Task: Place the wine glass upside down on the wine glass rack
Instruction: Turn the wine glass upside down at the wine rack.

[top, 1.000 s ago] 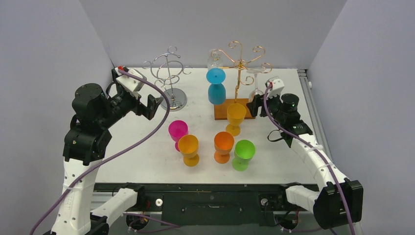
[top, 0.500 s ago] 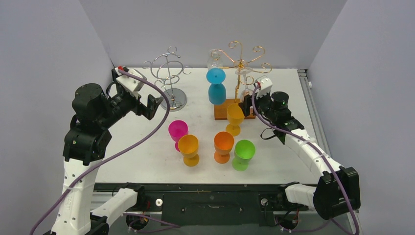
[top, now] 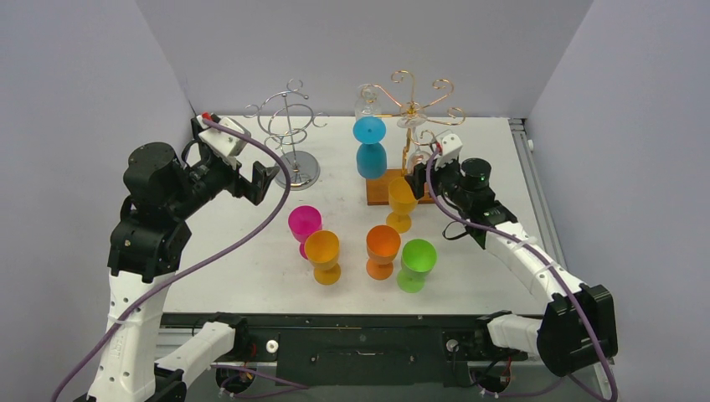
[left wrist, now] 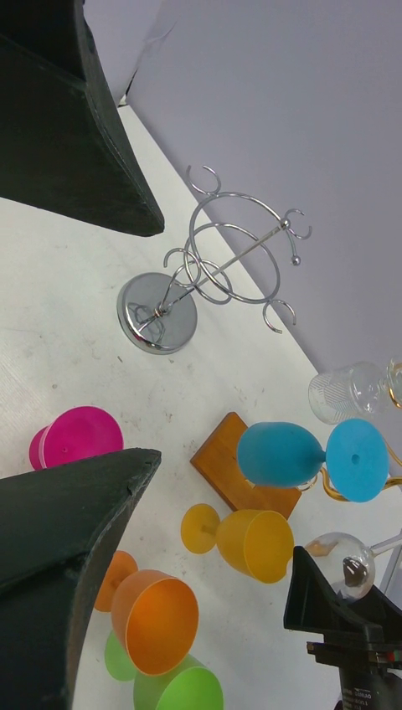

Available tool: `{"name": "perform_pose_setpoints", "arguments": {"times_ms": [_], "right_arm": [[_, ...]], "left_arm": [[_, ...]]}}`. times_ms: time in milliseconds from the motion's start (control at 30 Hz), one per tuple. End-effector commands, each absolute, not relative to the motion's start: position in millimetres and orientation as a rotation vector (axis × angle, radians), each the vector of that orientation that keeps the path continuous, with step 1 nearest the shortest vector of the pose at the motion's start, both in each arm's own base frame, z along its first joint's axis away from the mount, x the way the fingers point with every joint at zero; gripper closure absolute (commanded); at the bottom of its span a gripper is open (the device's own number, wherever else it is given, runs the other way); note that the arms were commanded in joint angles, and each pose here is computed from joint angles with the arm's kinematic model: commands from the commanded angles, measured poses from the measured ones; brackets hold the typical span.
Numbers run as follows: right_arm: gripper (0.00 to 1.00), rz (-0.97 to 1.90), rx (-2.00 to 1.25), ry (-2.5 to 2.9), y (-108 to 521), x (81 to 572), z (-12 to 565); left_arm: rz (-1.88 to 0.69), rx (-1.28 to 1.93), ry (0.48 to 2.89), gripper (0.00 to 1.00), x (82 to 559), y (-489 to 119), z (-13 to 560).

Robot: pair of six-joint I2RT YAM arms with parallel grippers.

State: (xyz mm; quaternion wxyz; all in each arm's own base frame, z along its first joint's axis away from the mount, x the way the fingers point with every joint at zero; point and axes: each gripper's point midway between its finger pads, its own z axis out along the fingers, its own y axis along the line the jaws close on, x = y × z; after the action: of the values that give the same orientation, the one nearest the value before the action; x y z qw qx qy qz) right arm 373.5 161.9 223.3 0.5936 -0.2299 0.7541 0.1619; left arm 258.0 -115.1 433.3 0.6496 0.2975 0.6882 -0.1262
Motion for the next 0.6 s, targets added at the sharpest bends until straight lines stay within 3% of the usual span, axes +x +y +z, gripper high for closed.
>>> {"name": "perform_pose_setpoints", "arguments": {"times_ms": [0, 567], "right_arm": [[1.00, 0.370, -0.529, 1.565, 165, 372, 272], [1.00, 0.353, -0.552, 1.536, 160, 358, 268]], "left_arm": [[-0.296, 0.649, 1.529, 0.04, 259, -116, 446], [-0.297, 0.648, 1.525, 0.04, 259, -116, 447]]}}
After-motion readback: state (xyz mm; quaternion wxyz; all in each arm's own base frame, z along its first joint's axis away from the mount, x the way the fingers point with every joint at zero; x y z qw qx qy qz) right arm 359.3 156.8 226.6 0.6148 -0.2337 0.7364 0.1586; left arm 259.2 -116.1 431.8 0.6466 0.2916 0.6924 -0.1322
